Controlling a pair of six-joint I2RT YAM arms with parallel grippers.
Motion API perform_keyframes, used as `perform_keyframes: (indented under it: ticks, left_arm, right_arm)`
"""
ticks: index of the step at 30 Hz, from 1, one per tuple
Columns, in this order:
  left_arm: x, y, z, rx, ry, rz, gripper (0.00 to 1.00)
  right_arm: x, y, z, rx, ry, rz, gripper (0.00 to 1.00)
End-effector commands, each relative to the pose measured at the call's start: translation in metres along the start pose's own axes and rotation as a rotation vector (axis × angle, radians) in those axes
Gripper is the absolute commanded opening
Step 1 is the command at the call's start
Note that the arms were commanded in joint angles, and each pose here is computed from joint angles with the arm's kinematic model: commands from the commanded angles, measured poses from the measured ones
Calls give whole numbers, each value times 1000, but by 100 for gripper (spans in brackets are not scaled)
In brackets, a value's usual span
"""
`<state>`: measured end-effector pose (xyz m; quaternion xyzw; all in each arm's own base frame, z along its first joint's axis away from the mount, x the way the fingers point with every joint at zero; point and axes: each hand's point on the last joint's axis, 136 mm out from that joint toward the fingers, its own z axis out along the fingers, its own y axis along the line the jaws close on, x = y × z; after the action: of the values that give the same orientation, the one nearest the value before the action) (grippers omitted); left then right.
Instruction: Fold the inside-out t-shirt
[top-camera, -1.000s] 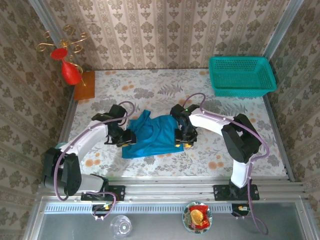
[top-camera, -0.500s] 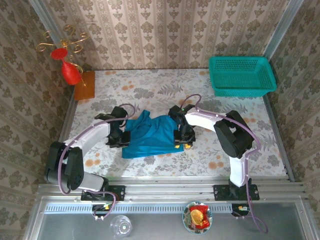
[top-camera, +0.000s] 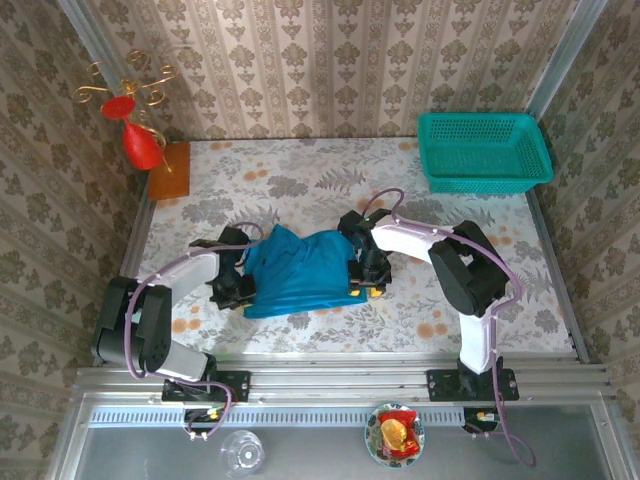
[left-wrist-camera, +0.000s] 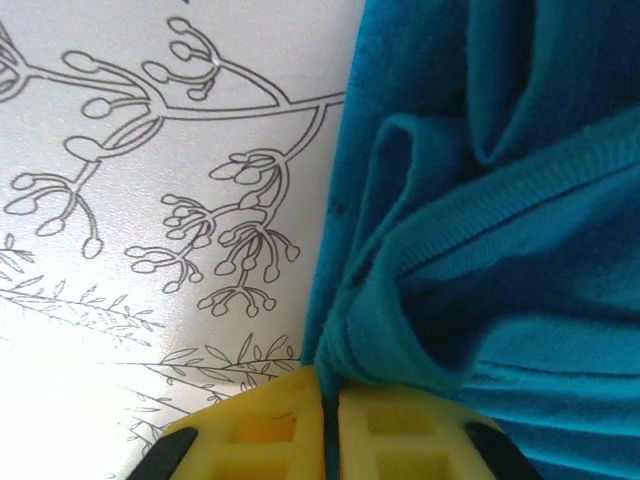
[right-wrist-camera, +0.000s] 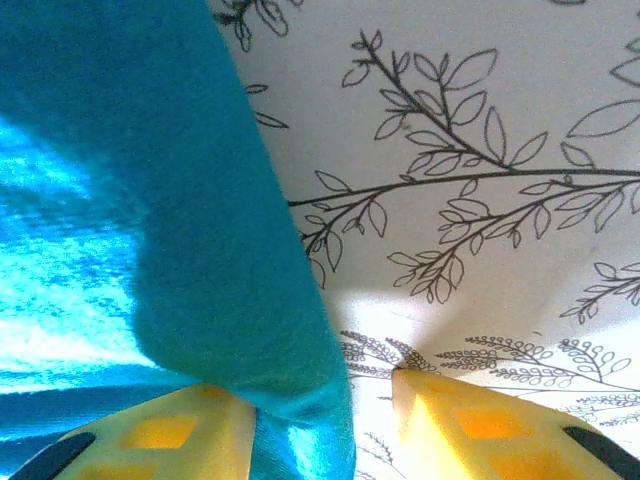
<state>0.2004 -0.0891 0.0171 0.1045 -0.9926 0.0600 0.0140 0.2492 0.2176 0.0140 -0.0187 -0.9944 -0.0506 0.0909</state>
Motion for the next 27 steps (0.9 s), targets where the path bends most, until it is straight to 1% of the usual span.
perform_keyframes:
  ticks: [1,4,6,9,12,17,20,23,25,27]
  left_arm:
    - [-7,17,-21,-62,-83,-21,19]
    - [-19,10,-53,7,-185,-15,27]
    - [-26,5,-68,55,-217,-5,30]
    - [-42,-20,-86,174,-273,94,36]
    - [-68,-48,-101,272,-319,185,42]
    - [-114,-86,-108,379,-309,257,48]
    - [-142,-110,-112,449,-322,302,51]
    - [-162,-133,-108,534,-279,341,54]
    - [-172,-144,-101,565,-238,347,59]
    - [-176,-152,-92,590,-205,351,60]
  right_arm:
    - [10,-26,-4,110,19,3,43]
    - [9,-22,-24,96,-10,-8,45]
    - [7,-18,-35,89,-29,-14,45]
    - [2,-11,-47,67,-56,-28,43]
    - [-8,-3,-54,42,-82,-45,43]
    - [-35,6,-61,-12,-118,-42,42]
    - [-53,10,-66,-68,-137,-27,42]
    - [-67,9,-72,-93,-157,-10,41]
    - [-73,7,-74,-100,-159,-4,41]
    - [-78,7,-76,-111,-164,-1,42]
